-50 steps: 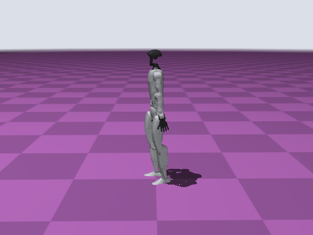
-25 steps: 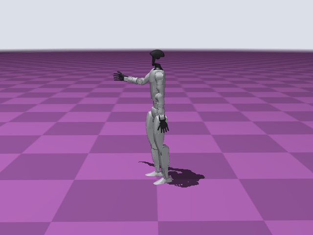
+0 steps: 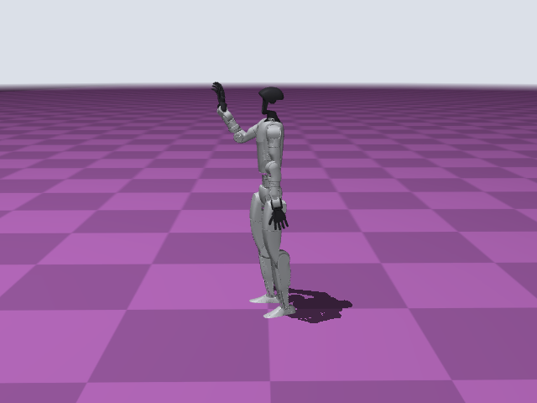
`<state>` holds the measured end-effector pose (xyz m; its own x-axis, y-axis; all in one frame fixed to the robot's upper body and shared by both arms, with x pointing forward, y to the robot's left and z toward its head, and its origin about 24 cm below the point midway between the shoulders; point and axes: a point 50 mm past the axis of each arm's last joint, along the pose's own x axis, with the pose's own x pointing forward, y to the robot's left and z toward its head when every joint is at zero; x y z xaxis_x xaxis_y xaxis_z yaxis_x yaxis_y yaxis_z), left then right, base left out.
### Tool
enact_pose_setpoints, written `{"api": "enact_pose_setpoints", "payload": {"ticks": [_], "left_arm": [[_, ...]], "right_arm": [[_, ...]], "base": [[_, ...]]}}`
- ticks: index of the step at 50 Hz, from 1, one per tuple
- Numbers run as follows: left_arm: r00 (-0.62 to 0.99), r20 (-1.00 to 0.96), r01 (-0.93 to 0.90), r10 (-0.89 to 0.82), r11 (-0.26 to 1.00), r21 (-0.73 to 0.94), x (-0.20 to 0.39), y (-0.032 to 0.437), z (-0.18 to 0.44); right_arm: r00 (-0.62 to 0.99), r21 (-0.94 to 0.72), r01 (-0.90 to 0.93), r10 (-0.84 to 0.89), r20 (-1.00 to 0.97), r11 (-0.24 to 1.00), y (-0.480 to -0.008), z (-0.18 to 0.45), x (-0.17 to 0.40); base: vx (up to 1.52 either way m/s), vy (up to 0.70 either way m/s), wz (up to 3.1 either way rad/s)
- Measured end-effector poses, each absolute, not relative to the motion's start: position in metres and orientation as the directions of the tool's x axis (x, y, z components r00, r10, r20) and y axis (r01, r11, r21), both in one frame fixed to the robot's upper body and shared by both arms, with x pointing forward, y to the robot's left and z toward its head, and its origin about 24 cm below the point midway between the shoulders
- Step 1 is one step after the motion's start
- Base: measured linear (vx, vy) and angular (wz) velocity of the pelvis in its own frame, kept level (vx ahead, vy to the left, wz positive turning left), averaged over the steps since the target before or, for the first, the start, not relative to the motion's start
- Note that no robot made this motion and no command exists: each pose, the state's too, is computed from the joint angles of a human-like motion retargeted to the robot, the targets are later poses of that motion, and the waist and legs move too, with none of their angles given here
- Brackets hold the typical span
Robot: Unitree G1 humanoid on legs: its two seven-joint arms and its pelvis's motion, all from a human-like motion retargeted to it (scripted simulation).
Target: Upper body actions
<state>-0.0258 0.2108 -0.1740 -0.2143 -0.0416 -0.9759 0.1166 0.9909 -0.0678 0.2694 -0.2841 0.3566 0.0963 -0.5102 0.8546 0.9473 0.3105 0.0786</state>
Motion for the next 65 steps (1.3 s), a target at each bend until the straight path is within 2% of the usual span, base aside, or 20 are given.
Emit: {"api": "enact_pose_setpoints", "payload": {"ticks": [2,5,8,12,15,18,20,24,28,30,33,37,40,43,45,47,51,55,60,65], "left_arm": [[-0.219,-0.974,0.098,-0.051,0.993,-0.074,-0.028,0.21,-0.174],[-0.224,-0.973,0.062,-0.064,0.995,-0.08,-0.031,0.207,-0.174],[-0.225,-0.972,0.037,-0.072,0.996,-0.083,-0.034,0.207,-0.173],[-0.228,-0.971,0.033,-0.074,0.996,-0.084,-0.035,0.206,-0.173],[-0.231,-0.971,0.054,-0.064,0.995,-0.078,-0.036,0.207,-0.174],[-0.229,-0.972,0.085,-0.051,0.994,-0.072,-0.034,0.208,-0.174],[-0.221,-0.974,0.107,-0.045,0.992,-0.07,-0.03,0.209,-0.174],[-0.209,-0.977,0.121,-0.048,0.99,-0.074,-0.026,0.209,-0.175],[-0.217,-0.975,0.105,-0.042,0.992,-0.066,-0.029,0.209,-0.174],[-0.222,-0.974,0.086,-0.045,0.994,-0.065,-0.031,0.208,-0.174],[-0.223,-0.974,0.063,-0.05,0.996,-0.066,-0.034,0.208,-0.174],[-0.225,-0.973,0.036,-0.053,0.997,-0.063,-0.036,0.209,-0.173],[-0.229,-0.972,0.033,-0.059,0.997,-0.068,-0.037,0.207,-0.173],[-0.227,-0.973,0.057,-0.048,0.996,-0.063,-0.035,0.208,-0.174],[-0.224,-0.974,0.087,-0.04,0.994,-0.061,-0.031,0.209,-0.174],[-0.218,-0.975,0.117,-0.032,0.991,-0.059,-0.028,0.21,-0.174],[-0.211,-0.977,0.135,-0.019,0.99,-0.048,-0.027,0.212,-0.174],[-0.219,-0.975,0.099,-0.025,0.994,-0.047,-0.031,0.21,-0.174],[-0.221,-0.975,0.066,-0.035,0.997,-0.051,-0.033,0.209,-0.174],[-0.222,-0.975,0.066,-0.033,0.997,-0.049,-0.033,0.209,-0.174]], "right_arm": [[0.375,0.077,0.819,-0.632,0.678,0.568,-0.28,0.335,0.299],[0.612,0.247,0.412,-0.467,0.639,0.877,-0.252,0.333,0.313],[0.325,0.459,0.301,-0.543,0.775,0.836,-0.243,0.354,0.282],[-0.129,0.32,0.635,-0.312,0.941,0.703,-0.229,0.382,0.228],[-0.205,0.167,0.892,0.046,0.978,0.42,-0.21,0.401,0.202],[-0.337,0.322,0.941,0.235,0.912,0.103,-0.202,0.412,0.175],[-0.431,0.452,0.892,0.303,0.85,0.001,-0.204,0.411,0.167],[-0.325,0.322,0.942,0.012,0.946,0.096,-0.236,0.395,0.205],[0.072,0.183,0.865,-0.478,0.875,0.466,-0.261,0.363,0.264],[0.281,0.23,0.691,-0.548,0.788,0.686,-0.259,0.353,0.284],[0.313,0.316,0.488,-0.501,0.807,0.813,-0.248,0.356,0.284],[-0.031,0.259,0.649,-0.315,0.949,0.716,-0.233,0.377,0.244],[-0.198,0.169,0.904,0.036,0.98,0.392,-0.214,0.395,0.211],[-0.366,0.373,0.928,0.227,0.902,0.015,-0.207,0.405,0.179],[-0.464,0.495,0.867,0.275,0.842,-0.054,-0.207,0.402,0.17],[-0.443,0.448,0.894,0.186,0.877,0.017,-0.217,0.396,0.183],[-0.175,0.248,0.936,-0.28,0.944,0.25,-0.252,0.373,0.23],[0.111,0.298,0.786,-0.598,0.794,0.541,-0.264,0.348,0.271],[0.179,0.416,0.549,-0.588,0.789,0.725,-0.248,0.345,0.278],[-0.082,0.219,0.806,-0.263,0.961,0.55,-0.231,0.369,0.243]], "base": [[0.01,-0.01,0.3],[0.0,0.0,0.35],[0.0,0.0,0.08],[-0.02,0.02,-0.38],[-0.01,0.0,-0.4],[-0.01,0.0,-0.19],[0.0,0.0,0.0],[0.01,0.0,0.05],[0.01,-0.01,0.18],[0.01,-0.02,0.28],[0.0,-0.03,0.23],[-0.01,-0.01,0.12],[-0.02,0.0,-0.18],[-0.04,0.0,-0.4],[-0.01,0.01,-0.45],[0.01,0.01,-0.28],[0.01,0.0,0.04],[0.0,0.0,0.32],[0.0,0.0,0.18],[0.0,0.01,-0.05]]}}
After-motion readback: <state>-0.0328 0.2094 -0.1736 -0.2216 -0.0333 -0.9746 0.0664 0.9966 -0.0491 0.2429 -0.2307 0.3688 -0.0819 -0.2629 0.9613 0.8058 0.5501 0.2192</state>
